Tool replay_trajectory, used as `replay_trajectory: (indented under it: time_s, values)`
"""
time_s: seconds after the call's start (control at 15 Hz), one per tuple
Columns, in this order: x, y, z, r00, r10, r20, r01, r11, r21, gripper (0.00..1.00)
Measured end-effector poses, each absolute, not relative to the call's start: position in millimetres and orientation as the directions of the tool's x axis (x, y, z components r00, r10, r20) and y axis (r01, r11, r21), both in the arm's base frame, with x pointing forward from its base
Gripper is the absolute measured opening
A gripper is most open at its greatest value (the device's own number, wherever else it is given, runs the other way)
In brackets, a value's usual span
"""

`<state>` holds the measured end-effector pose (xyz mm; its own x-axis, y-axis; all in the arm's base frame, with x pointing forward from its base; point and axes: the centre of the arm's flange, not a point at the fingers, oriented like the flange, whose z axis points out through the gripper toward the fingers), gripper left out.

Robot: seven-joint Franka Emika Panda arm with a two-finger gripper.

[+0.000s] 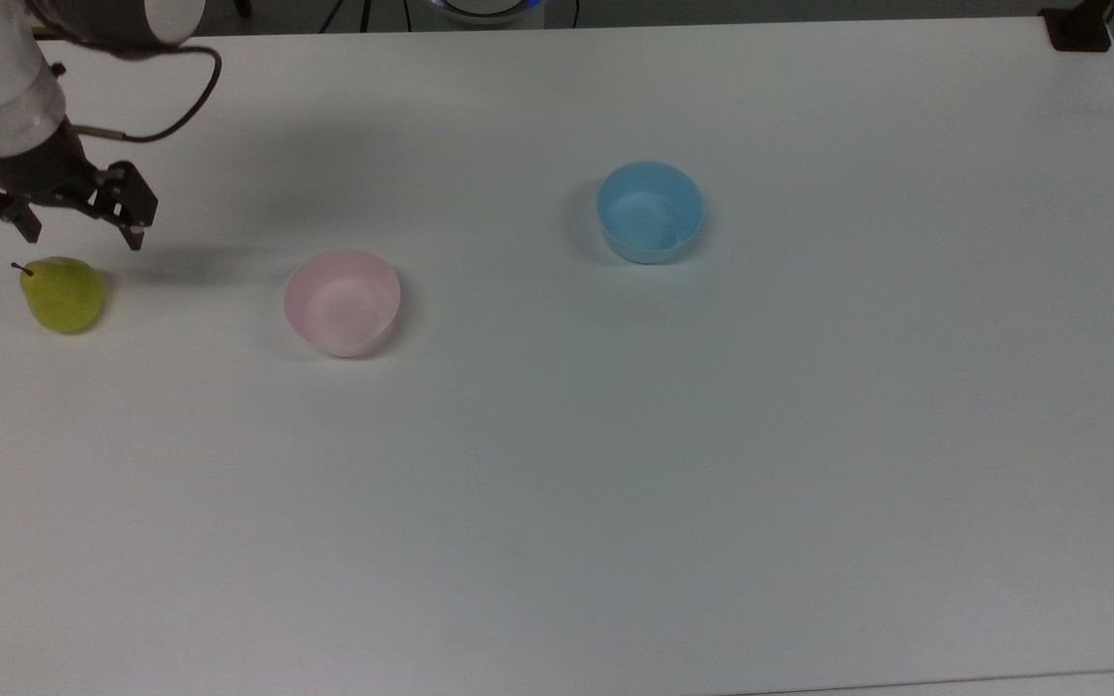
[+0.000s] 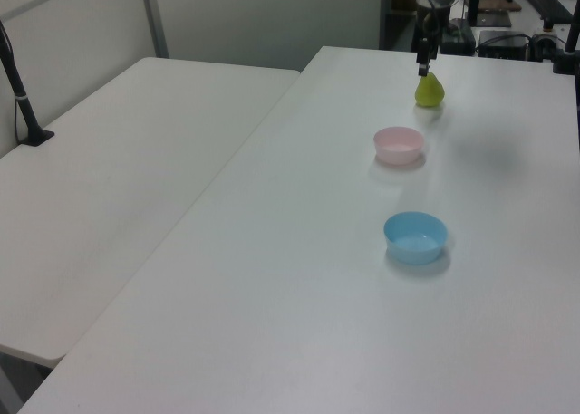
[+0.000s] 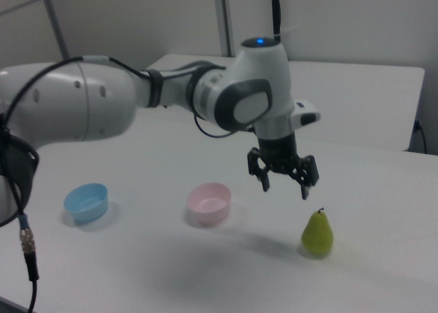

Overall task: Place the pear in the bowl
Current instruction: 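Close the gripper around the yellow-green pear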

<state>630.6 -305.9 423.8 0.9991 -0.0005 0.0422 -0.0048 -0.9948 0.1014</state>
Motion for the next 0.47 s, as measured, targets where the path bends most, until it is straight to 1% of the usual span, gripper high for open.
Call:
replay_trajectory:
  time_s: [0.2, 0.47]
  values:
    - [630, -322, 400, 0.999, -0.019, 0.032, -0.023, -0.994, 0.110, 1.00]
    - [622, -357, 391, 0.996, -0.053, 0.070, -0.063, -0.987, 0.149, 1.00]
